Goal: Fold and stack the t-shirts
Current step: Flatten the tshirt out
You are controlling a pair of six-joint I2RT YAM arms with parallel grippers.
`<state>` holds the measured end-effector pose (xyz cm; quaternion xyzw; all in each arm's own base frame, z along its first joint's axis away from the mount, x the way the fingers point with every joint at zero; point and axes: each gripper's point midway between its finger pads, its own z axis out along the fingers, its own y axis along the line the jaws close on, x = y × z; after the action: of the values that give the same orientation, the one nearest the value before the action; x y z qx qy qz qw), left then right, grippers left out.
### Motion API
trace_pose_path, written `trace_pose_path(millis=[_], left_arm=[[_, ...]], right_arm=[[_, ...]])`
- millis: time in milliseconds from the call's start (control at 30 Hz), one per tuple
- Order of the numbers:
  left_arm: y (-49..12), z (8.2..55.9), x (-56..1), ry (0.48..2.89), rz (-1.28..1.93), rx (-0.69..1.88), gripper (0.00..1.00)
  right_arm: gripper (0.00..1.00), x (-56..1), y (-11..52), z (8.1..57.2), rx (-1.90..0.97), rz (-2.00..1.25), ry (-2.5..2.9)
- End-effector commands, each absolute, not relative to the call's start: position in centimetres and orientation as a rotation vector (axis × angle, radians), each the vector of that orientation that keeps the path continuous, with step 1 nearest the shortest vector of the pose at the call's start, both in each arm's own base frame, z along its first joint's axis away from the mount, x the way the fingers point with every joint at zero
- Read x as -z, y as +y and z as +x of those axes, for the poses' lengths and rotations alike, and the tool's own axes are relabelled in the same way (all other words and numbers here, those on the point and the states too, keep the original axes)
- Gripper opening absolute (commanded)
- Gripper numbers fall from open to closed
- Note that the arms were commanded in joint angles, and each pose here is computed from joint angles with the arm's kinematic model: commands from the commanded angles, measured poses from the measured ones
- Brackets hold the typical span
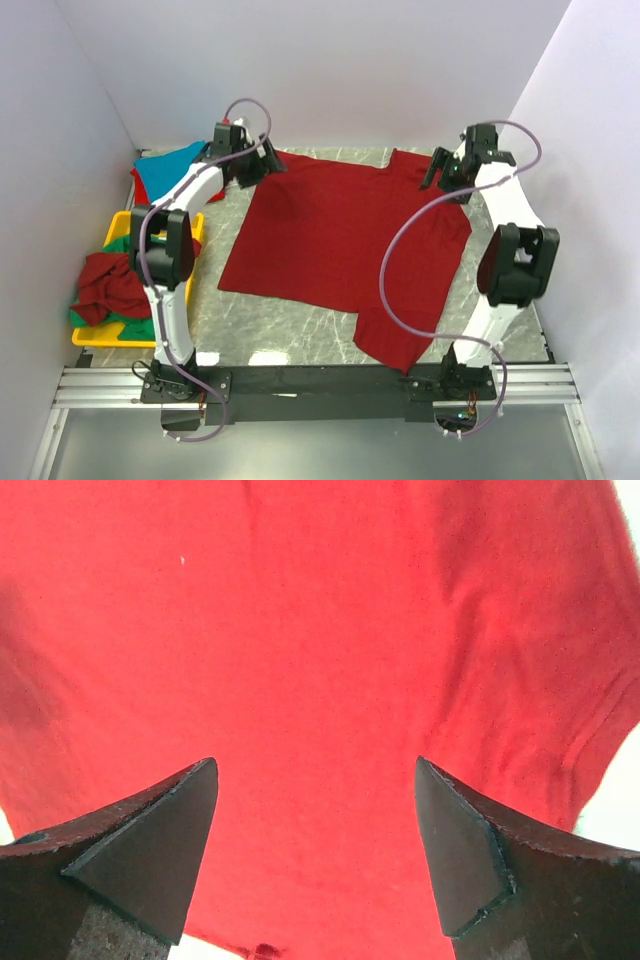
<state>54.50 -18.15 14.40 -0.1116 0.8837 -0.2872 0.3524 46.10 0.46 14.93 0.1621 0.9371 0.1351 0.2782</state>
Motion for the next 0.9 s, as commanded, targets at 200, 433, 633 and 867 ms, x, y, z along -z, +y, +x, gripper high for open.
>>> trace_pose_path(millis=[200,433,633,867], left_arm=[[-17.1,47.2,-10.7,2.407,-0.334,0.653,0.94],[-16.3,45.2,-7.4,2.473,-0.379,0.615,0.94],[-14.9,45.8,-5.1,2.507,-0.425,0.557,0.95],[-14.8,47.2,-2.6,2.549,-0.416,0.548,0.94]], right_arm=[[0.84,-10.3,2.4,38.8,-0.405,0.501,2.614],[0.84,-6.6,2.5,35.8,-0.388,0.538,2.707],[0.84,-4.4,2.2,36.3,-0.362,0.565,2.756],[0.84,-2.7,1.6,37.4,-0.320,0.585,2.800]])
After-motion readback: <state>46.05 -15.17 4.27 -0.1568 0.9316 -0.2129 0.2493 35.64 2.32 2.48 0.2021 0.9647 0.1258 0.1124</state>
